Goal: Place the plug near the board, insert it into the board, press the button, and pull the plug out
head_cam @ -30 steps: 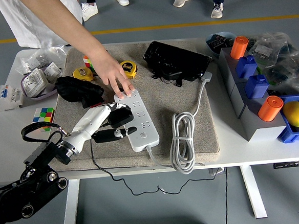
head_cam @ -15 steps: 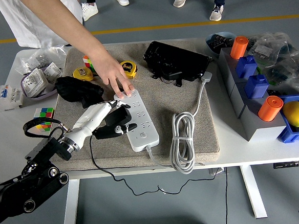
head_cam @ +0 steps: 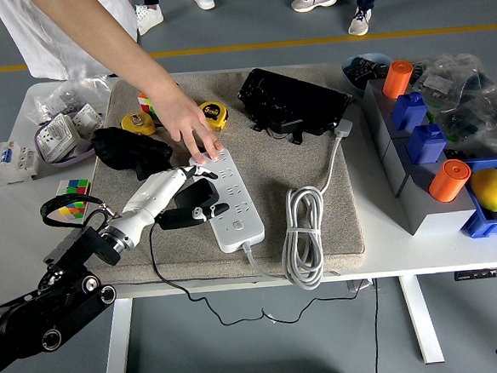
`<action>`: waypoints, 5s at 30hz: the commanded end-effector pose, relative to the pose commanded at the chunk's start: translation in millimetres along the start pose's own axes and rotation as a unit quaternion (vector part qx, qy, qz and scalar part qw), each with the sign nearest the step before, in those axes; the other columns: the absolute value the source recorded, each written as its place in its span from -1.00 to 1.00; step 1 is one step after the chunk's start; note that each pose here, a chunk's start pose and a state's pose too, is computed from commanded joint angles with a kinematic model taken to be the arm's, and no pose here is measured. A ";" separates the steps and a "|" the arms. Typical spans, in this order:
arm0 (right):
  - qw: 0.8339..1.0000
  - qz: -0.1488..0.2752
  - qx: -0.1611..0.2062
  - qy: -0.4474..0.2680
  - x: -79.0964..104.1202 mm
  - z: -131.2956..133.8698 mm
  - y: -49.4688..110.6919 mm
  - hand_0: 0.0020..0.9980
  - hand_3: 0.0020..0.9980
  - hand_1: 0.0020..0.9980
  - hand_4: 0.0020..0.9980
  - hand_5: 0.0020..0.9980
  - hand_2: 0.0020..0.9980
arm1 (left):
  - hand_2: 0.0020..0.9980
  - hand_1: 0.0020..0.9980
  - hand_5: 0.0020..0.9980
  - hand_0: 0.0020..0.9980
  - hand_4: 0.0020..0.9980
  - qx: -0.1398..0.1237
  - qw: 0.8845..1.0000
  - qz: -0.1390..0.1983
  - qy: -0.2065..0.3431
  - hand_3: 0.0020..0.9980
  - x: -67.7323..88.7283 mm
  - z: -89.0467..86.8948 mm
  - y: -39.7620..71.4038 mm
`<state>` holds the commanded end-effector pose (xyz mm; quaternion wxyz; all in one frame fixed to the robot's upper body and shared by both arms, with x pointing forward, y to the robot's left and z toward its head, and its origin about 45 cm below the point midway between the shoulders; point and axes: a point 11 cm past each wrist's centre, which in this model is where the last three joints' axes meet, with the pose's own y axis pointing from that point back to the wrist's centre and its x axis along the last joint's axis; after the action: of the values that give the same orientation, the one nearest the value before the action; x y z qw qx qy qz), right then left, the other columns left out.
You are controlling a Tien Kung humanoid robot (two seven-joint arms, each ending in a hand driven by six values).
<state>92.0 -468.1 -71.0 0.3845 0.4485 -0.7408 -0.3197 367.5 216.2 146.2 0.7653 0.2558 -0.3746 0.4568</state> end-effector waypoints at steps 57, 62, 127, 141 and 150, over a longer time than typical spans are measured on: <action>1.000 0.003 0.005 -0.005 0.2 1.4 0.4 0.22 0.10 0.26 1.00 -0.10 0.27 | 0.57 0.58 0.76 0.52 0.95 -0.011 0.997 -0.030 -0.069 0.48 -13.4 -5.7 12.8; 1.000 0.003 0.004 -0.004 0.4 1.9 0.5 0.22 0.10 0.26 1.00 -0.10 0.27 | 0.57 0.58 0.76 0.52 0.94 -0.027 0.998 -0.008 -0.057 0.48 -3.2 3.0 10.7; 1.000 0.007 0.002 0.007 9.1 2.1 1.1 0.22 0.10 0.26 1.00 -0.10 0.26 | -0.66 -0.79 -1.00 -0.92 0.28 0.136 0.948 -0.271 -0.094 0.92 -28.2 74.5 21.8; 1.000 0.008 0.003 0.004 8.7 1.9 1.0 0.22 0.10 0.26 1.00 -0.10 0.26 | -0.66 -0.79 -1.00 -0.92 0.26 0.146 0.942 -0.286 -0.098 0.87 -33.3 68.1 23.4; 1.000 0.007 0.003 0.004 8.0 1.9 1.0 0.22 0.10 0.26 1.00 -0.10 0.26 | -0.66 -0.79 -1.00 -0.92 0.26 0.145 0.939 -0.296 -0.096 0.84 -35.4 70.0 25.5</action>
<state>87.5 -474.7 -68.9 0.3884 0.4457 -0.7434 -0.3127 310.3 158.3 160.1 0.7809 0.5058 -0.2836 0.2324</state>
